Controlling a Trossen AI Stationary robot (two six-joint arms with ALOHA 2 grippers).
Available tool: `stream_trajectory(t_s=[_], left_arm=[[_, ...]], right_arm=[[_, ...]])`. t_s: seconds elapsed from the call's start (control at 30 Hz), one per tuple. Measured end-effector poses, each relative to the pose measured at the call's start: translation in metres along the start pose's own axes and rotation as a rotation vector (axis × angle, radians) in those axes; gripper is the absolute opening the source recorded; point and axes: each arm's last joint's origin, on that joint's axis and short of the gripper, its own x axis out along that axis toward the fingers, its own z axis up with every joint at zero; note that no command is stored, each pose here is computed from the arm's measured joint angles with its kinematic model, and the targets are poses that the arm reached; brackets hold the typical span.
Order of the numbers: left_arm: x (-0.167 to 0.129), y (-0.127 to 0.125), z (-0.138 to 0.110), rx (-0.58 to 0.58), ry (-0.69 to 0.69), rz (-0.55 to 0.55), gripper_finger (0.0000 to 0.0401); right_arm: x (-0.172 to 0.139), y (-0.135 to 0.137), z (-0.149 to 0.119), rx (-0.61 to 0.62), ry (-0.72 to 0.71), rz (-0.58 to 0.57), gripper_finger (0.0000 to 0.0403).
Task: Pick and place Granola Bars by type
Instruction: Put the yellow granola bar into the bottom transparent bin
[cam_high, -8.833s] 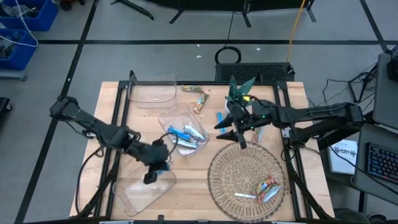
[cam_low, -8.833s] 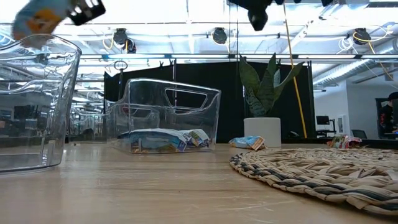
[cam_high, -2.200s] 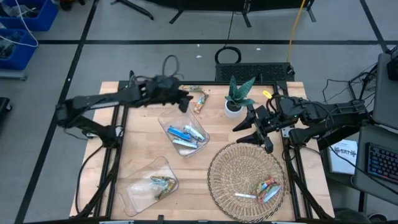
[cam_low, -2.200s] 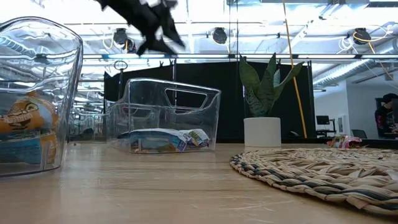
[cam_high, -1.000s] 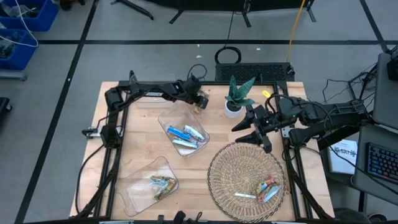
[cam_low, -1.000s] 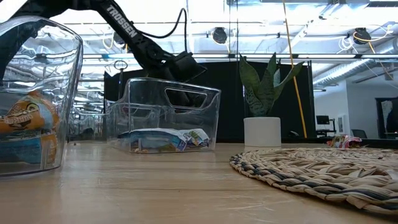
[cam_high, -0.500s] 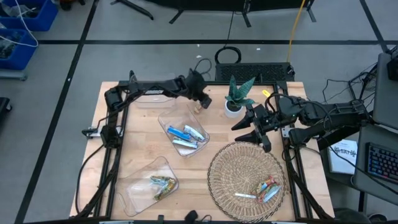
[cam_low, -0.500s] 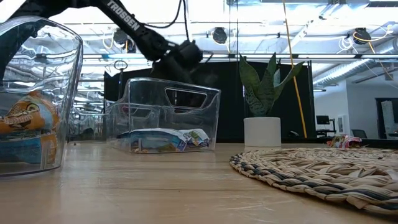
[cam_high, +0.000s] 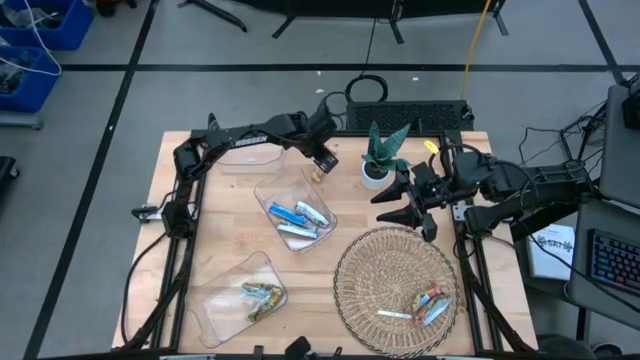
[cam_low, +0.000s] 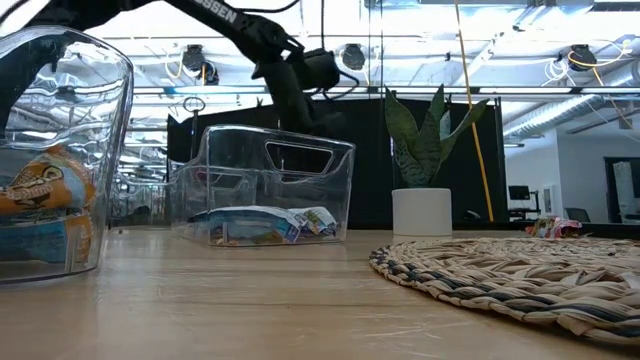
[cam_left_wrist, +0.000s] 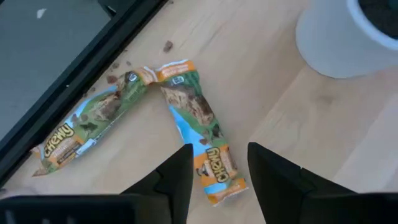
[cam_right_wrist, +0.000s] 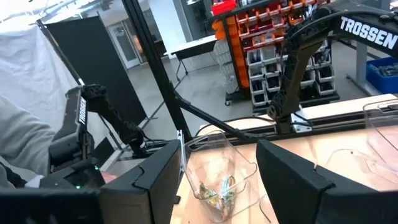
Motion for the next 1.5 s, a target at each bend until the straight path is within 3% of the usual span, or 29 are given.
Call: stream_trajectory(t_s=[0.23, 0.37, 0.6, 1.17, 1.3, 1.5], left_arm=[[-0.003, 0.002, 0.002, -0.055, -0.006, 0.055, 0.0214], [0.016, 0.002, -0.002, -0.089, 0.034, 0.063, 0.0233], [0.058, 0.002, -0.018, -0.108, 0.179, 0.035, 0.0223], [0.073, -0.005, -0.021, -0.098, 0.155, 0.082, 0.0215], [0.073, -0.004, -0.020, -0.113, 0.151, 0.088, 0.0174], [0.073, 0.006, -0.022, -0.175, 0.190, 0.101, 0.0023]], right_arm=[[0.002, -0.001, -0.004, -0.003, 0.006, -0.002, 0.0201], [0.002, -0.002, -0.005, 0.004, 0.006, -0.002, 0.0201], [0.002, -0.002, -0.005, 0.004, 0.003, 0.000, 0.0201], [0.002, -0.001, -0.004, 0.011, -0.004, 0.007, 0.0199], [0.002, -0.001, -0.002, 0.004, -0.026, 0.014, 0.0199], [0.001, 0.001, 0.002, -0.025, -0.065, 0.026, 0.0199]])
